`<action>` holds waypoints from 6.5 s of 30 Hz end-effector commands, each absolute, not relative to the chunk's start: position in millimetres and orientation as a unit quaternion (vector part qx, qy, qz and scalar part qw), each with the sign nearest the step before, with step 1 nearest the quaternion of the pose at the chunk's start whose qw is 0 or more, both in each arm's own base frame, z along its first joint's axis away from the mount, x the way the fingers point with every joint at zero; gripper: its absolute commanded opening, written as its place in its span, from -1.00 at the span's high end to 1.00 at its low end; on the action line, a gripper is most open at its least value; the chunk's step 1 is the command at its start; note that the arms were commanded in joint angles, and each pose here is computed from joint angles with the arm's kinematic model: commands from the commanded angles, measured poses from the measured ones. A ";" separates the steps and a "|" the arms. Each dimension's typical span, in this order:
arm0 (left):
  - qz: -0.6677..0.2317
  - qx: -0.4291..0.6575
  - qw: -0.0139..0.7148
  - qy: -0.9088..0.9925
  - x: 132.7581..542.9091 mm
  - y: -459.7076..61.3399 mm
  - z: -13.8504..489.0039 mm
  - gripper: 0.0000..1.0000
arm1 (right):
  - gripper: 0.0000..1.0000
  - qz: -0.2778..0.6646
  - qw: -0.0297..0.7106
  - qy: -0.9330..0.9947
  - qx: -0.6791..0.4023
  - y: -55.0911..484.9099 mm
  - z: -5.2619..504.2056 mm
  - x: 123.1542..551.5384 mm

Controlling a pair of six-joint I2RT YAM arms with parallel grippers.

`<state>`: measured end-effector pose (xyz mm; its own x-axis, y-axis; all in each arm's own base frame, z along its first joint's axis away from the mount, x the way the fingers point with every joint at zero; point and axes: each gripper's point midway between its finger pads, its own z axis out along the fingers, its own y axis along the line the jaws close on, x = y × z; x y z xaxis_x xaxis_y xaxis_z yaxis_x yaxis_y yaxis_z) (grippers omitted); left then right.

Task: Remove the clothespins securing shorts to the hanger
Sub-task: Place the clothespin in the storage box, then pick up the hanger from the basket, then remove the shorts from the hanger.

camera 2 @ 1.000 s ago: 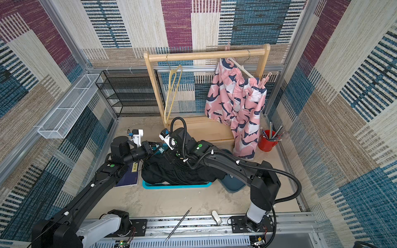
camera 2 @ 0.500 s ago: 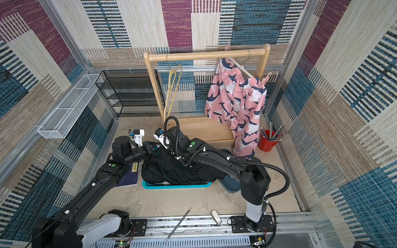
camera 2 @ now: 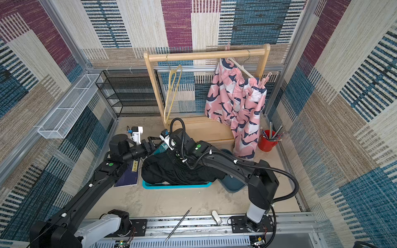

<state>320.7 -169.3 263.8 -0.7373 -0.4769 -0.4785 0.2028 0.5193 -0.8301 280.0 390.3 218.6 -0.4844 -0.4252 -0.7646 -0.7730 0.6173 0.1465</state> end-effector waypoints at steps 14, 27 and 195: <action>-0.482 -0.078 0.349 0.800 328.9 -158.3 258.9 -0.74 | 1.00 0.126 0.366 0.917 -0.094 166.5 203.3 314.8; -0.458 -0.077 0.352 0.813 323.2 -142.3 253.7 -0.75 | 1.00 0.104 0.261 0.960 0.003 98.2 93.0 310.9; -0.260 -0.047 0.245 0.933 333.1 -108.9 185.0 1.00 | 1.00 0.492 0.366 0.735 -0.290 244.1 288.0 306.4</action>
<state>332.9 -113.0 192.6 -0.8746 -0.1848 -0.4482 0.0844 0.8523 -0.5162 301.0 244.4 289.4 -0.5624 -0.0792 -0.8230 -0.7909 0.3419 0.5076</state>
